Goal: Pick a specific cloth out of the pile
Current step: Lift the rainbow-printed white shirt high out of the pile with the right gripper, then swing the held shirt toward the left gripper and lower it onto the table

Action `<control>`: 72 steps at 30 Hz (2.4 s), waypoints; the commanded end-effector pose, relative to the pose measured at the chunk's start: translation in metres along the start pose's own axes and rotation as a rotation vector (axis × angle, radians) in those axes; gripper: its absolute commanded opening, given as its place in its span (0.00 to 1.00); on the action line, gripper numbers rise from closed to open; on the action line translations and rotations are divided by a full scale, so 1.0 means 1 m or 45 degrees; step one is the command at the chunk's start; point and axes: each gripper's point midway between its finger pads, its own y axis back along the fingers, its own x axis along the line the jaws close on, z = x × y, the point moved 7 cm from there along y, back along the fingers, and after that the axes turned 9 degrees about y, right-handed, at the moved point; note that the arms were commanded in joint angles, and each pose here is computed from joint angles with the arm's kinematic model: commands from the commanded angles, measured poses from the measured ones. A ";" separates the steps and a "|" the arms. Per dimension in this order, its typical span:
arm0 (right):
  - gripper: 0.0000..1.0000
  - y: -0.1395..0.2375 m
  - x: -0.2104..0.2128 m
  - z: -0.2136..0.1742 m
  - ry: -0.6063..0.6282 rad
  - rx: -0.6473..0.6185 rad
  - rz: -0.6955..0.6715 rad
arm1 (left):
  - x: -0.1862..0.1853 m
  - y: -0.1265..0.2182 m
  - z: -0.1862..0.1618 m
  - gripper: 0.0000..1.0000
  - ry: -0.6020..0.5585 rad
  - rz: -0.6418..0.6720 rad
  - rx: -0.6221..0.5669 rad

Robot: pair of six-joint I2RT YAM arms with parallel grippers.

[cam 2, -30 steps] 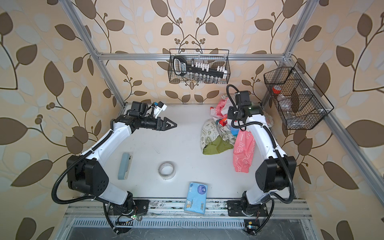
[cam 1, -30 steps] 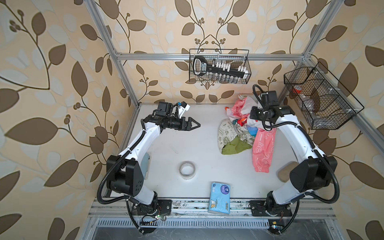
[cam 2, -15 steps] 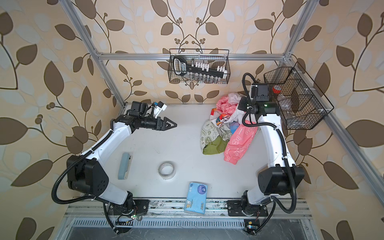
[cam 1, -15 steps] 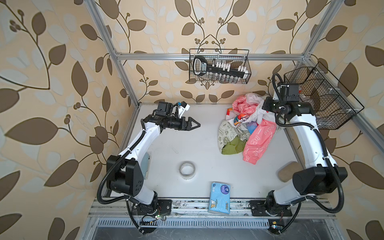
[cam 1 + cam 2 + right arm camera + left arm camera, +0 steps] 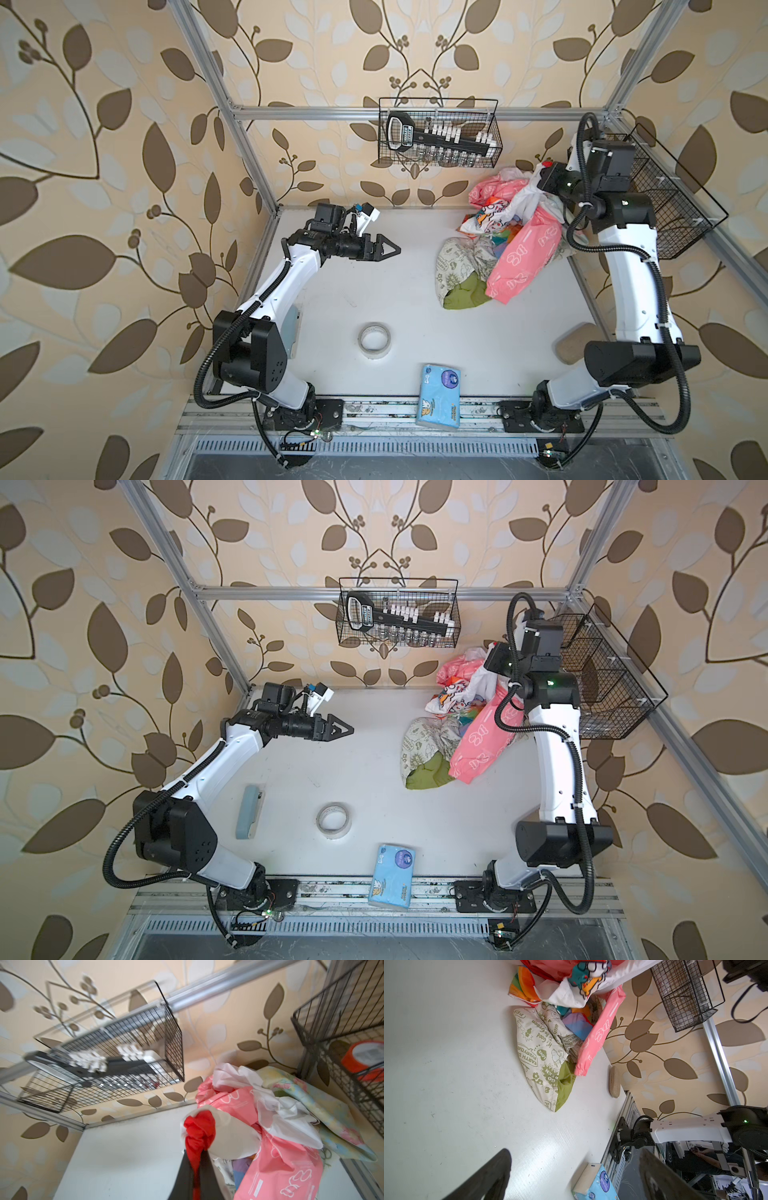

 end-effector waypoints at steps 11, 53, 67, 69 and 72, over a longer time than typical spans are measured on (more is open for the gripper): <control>0.00 0.093 0.037 0.105 0.063 -0.621 0.220 | -0.018 0.006 0.001 0.95 -0.079 -0.041 -0.029; 0.00 0.189 0.136 0.184 0.222 -1.716 0.968 | -0.014 0.014 -0.006 0.95 -0.088 0.104 -0.057; 0.00 0.087 0.218 0.143 0.054 -1.540 1.236 | -0.024 0.049 -0.033 0.99 -0.175 0.334 -0.210; 0.00 0.063 0.222 0.134 0.029 -1.456 1.238 | -0.024 0.052 -0.035 0.99 -0.181 0.354 -0.224; 0.00 0.023 0.229 0.117 0.037 -1.283 1.206 | -0.022 0.052 -0.035 0.99 -0.181 0.366 -0.230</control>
